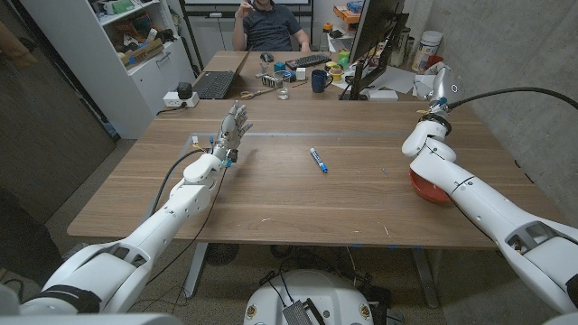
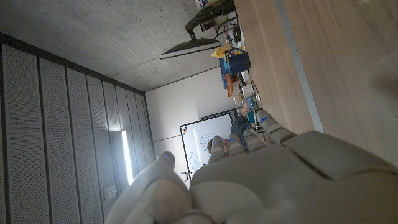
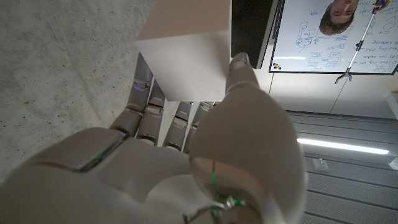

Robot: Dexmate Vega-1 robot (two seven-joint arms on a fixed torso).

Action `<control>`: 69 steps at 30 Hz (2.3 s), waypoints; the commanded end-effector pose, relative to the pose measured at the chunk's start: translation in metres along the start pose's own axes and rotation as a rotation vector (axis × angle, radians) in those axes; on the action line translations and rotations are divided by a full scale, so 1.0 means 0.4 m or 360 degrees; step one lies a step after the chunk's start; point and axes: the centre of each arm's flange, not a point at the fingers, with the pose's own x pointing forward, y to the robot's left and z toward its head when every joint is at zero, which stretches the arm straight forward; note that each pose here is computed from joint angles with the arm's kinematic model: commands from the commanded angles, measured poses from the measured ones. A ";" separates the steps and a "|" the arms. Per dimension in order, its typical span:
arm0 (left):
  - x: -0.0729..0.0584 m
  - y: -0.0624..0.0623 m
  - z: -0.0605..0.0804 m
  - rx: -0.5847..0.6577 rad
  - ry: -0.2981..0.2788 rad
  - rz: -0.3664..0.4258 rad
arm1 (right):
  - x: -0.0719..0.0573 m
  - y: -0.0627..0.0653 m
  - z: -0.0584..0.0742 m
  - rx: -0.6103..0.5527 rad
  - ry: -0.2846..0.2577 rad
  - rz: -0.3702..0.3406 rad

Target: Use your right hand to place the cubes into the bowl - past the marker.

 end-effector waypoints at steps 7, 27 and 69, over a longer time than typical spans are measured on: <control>0.007 -0.012 0.001 0.0002 -0.0004 -0.0038 | -0.056 -0.056 -0.023 0.0016 -0.0001 -0.0153; 0.035 -0.015 -0.002 -0.0007 0.0008 -0.0142 | -0.119 -0.139 -0.025 -0.0021 0.0031 -0.0284; 0.102 0.045 -0.016 -0.0049 0.0076 -0.0337 | -0.347 -0.206 0.011 -0.0176 0.0198 -0.0444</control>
